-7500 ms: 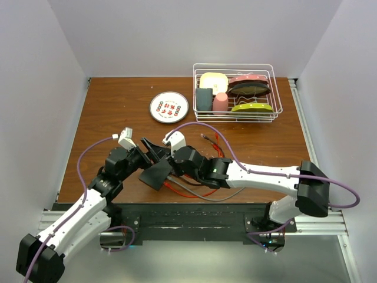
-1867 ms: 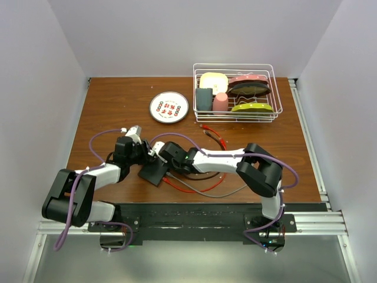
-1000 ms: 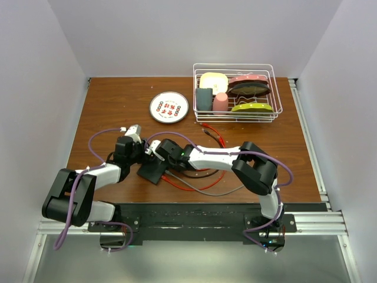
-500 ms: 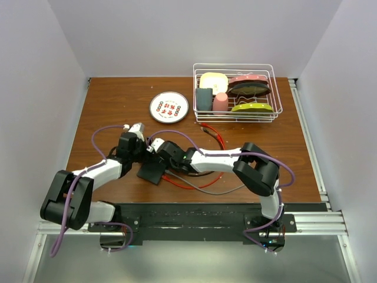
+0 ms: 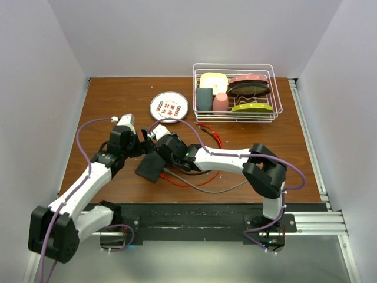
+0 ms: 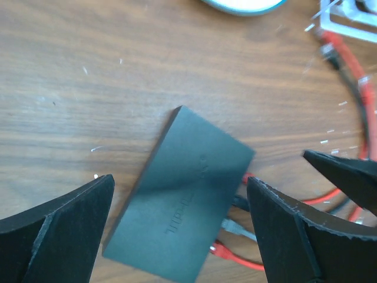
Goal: Insert the plug into the switch port
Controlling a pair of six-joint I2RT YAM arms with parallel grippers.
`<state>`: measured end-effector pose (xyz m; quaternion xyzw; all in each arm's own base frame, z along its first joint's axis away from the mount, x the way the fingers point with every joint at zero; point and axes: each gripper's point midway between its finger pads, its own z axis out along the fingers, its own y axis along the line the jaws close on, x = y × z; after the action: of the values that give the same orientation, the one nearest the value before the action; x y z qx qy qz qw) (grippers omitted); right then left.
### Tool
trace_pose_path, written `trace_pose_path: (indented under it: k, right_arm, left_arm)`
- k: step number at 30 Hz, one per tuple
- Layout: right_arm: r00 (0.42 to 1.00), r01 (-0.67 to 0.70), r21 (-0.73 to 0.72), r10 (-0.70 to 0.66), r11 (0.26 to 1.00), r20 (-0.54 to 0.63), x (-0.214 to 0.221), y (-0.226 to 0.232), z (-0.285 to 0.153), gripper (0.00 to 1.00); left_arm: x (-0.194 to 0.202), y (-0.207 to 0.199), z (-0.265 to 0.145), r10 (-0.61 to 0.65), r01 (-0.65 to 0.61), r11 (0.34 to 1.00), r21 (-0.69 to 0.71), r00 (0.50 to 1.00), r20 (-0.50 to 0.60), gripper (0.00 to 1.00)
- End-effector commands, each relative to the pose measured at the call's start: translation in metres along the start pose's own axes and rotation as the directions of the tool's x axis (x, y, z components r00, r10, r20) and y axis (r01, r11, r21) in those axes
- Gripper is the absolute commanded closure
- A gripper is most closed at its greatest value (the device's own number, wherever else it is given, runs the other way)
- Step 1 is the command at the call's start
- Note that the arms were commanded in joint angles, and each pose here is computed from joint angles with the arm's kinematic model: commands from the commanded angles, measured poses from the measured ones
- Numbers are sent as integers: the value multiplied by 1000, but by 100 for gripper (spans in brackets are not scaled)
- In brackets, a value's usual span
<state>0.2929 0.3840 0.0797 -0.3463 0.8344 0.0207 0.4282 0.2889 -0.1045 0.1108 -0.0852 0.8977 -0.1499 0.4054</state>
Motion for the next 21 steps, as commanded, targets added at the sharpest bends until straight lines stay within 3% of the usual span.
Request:
trace_pose_path:
  k: [1,5,6,9,21]
  right_arm:
    - [999,-51,75,52,996,-4,-5,-20,-13,35]
    - [990,-129,58,125,990,59,-23,-34,-49,19]
    - [987,-145,52,141,988,71,-25,-37,-56,10]
    - [967,-218,1,216,976,133,-34,-46,-88,1]
    - [876,-345,-161,379,925,298,-29,-77,-178,1]
  left_arm:
    - [-53,-22,-45,-18,7,998,60,985,174,0]
    - [-60,-23,-74,-32,9,996,93,969,243,0]
    - [-59,-22,-78,-38,14,995,94,967,251,0]
    - [-62,-25,-100,-55,15,991,135,953,297,0]
    - [-60,-24,-111,-89,35,986,165,938,334,0]
